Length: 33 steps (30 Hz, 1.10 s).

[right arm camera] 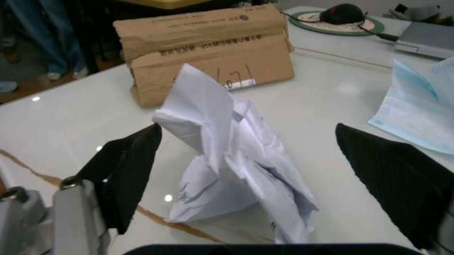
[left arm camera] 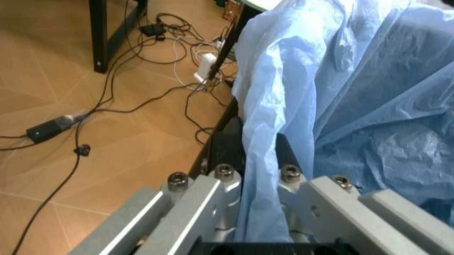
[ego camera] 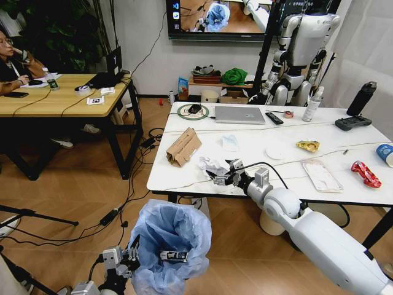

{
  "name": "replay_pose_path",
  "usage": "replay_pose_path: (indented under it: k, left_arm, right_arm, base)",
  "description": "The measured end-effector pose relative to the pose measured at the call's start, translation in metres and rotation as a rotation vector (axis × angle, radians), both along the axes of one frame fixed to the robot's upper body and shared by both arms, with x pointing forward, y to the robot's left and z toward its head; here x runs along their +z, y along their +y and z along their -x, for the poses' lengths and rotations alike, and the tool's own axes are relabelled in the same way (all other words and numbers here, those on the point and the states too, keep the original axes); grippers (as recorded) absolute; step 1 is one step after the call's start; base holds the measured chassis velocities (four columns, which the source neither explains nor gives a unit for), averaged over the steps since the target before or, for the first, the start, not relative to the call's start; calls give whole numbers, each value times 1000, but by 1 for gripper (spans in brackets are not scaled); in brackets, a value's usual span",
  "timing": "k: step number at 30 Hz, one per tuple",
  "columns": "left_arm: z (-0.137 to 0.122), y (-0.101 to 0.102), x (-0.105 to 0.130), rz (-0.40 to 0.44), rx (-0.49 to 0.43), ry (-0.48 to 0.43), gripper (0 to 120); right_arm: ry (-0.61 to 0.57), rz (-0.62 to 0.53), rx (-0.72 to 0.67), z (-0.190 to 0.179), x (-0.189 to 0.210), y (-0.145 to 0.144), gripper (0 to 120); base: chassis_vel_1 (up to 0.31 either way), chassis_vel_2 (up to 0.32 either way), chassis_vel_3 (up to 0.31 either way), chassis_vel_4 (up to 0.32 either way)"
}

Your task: Pick up the trash bin and place the trash from the table into it.

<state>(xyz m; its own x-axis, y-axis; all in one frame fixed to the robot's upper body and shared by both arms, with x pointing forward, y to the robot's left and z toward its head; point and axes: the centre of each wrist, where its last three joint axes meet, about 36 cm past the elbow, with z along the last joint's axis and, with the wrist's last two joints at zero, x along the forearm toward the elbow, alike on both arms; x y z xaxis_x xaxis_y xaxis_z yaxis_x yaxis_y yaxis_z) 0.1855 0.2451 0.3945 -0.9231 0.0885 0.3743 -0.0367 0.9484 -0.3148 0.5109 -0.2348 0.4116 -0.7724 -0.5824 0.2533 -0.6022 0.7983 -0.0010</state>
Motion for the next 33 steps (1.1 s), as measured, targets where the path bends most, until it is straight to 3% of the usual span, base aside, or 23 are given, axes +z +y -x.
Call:
replay_pose_path:
  k: [7,9,12,16,19,23,26,33]
  left_arm:
    - [-1,1,1,0,-3,-2,0]
    - [-1,1,0,0,-5,-1,0]
    - [-1,1,0,0,-6,0,0]
    - [-1,1,0,0,-9,2,0]
    - [-1,1,0,0,-9,2,0]
    - [-1,1,0,-1,-11,3,0]
    - [-1,1,0,-1,-11,3,0]
    - [-1,1,0,-2,-15,3,0]
  right_arm:
    - [9,10,-4,-1,-6,-5,67]
    - [19,18,0,4,-12,-6,55]
    - [25,21,2,7,-15,-6,49]
    - [30,25,4,10,-18,-8,30]
    - [27,24,4,10,-17,-8,25]
    - [15,20,6,9,-12,-7,6]
    - [14,19,7,9,-11,-7,0]
    - [19,-3,-1,18,-15,-8,0]
  base:
    - [0,0,0,0]
    - [0,0,0,0]
    - [0,0,0,0]
    - [0,0,0,0]
    - [0,0,0,0]
    - [0,0,0,0]
    - [0,0,0,0]
    - [0,0,0,0]
